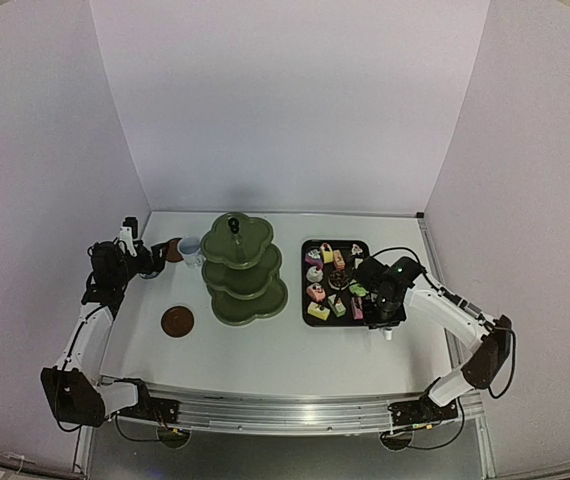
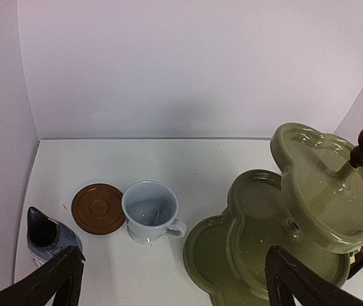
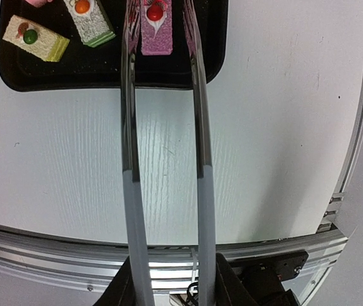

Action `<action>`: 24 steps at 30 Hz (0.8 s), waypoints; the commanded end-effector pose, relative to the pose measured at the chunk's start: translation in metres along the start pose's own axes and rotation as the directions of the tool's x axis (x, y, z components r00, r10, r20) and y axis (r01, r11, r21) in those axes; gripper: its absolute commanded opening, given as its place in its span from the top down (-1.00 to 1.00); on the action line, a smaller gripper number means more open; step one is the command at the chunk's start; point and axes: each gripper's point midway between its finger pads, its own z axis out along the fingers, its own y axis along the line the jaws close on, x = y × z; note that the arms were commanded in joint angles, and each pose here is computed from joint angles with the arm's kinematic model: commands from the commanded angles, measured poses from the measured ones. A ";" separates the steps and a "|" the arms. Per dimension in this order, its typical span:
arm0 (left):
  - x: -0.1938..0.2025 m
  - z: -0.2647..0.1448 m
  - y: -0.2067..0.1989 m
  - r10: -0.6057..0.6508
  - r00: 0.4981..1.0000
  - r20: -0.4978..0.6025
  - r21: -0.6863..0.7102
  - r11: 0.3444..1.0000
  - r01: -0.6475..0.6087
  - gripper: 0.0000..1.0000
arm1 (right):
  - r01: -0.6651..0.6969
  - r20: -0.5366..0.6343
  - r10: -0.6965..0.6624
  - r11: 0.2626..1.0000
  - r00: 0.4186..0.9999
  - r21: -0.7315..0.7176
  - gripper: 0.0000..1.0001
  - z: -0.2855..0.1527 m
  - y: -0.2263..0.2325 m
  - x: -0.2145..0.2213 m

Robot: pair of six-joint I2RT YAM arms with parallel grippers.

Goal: Serve the afternoon tea

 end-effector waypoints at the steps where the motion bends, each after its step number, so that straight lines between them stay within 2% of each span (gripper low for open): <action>1: -0.008 -0.006 -0.006 0.031 0.999 0.030 0.013 0.999 -0.031 -0.99 | 0.021 -0.070 -0.018 0.999 0.997 0.043 0.35 -0.005 -0.015 0.021; 14: -0.005 -0.006 -0.004 0.041 0.999 0.021 0.002 0.999 -0.042 -0.99 | 0.036 -0.081 -0.032 0.998 0.996 0.042 0.30 0.014 -0.009 0.020; 24: -0.006 -0.006 -0.003 0.039 0.999 0.028 -0.005 0.999 -0.039 -0.99 | 0.052 -0.078 -0.053 0.999 0.996 -0.014 0.49 0.023 0.003 0.017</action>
